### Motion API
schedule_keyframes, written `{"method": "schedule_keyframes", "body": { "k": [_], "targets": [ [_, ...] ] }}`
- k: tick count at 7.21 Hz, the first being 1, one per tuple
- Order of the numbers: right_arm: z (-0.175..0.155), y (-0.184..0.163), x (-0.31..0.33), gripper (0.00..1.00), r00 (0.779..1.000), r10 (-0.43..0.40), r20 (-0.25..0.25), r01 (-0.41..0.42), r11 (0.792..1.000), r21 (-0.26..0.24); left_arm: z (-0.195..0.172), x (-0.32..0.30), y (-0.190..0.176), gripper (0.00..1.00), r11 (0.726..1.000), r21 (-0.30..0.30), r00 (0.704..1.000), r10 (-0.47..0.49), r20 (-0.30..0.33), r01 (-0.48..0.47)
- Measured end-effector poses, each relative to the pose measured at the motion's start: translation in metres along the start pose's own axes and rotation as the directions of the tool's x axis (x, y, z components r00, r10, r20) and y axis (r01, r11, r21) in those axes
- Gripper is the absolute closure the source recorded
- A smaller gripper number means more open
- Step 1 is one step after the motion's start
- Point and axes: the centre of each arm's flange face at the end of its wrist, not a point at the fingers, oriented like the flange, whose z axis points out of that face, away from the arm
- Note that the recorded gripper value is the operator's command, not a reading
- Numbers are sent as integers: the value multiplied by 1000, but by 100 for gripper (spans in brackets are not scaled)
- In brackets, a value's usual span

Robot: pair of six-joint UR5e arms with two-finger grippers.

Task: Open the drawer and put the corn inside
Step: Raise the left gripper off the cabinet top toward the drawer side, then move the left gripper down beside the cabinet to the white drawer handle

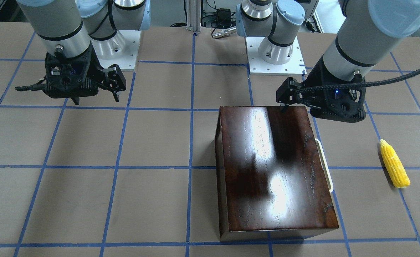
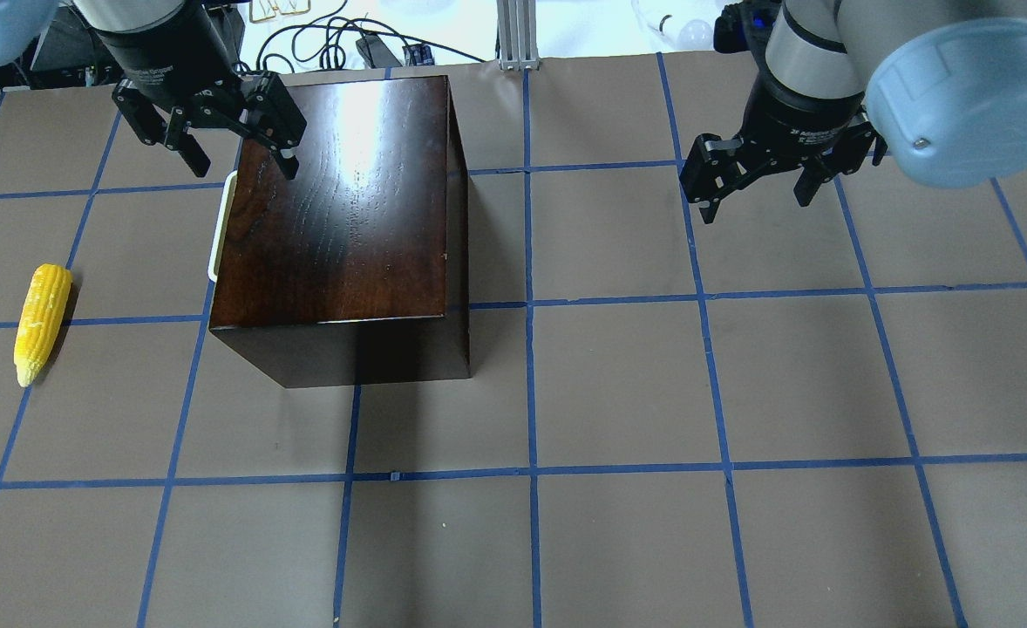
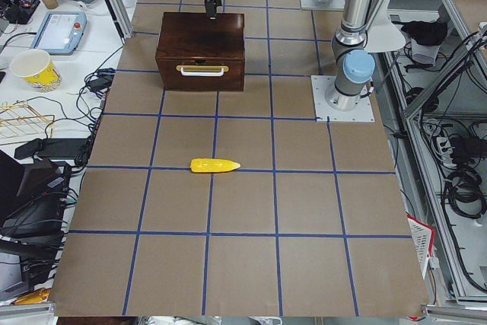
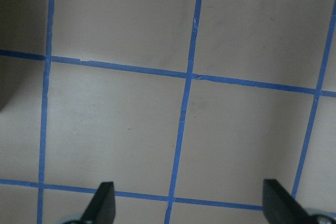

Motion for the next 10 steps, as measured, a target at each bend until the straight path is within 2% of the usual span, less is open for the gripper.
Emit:
{"method": "schedule_keyframes", "body": {
  "k": [7,10],
  "targets": [
    [0,0,1,0,1000,1,0,-1,1000,0,-2,-6,-3,0,1000,19,1000,-4,-1,4],
    [0,0,0,0,1000,1,0,-1,1000,0,-7,-49,-11,0,997,50,998,-66,-17,67]
  ]
}}
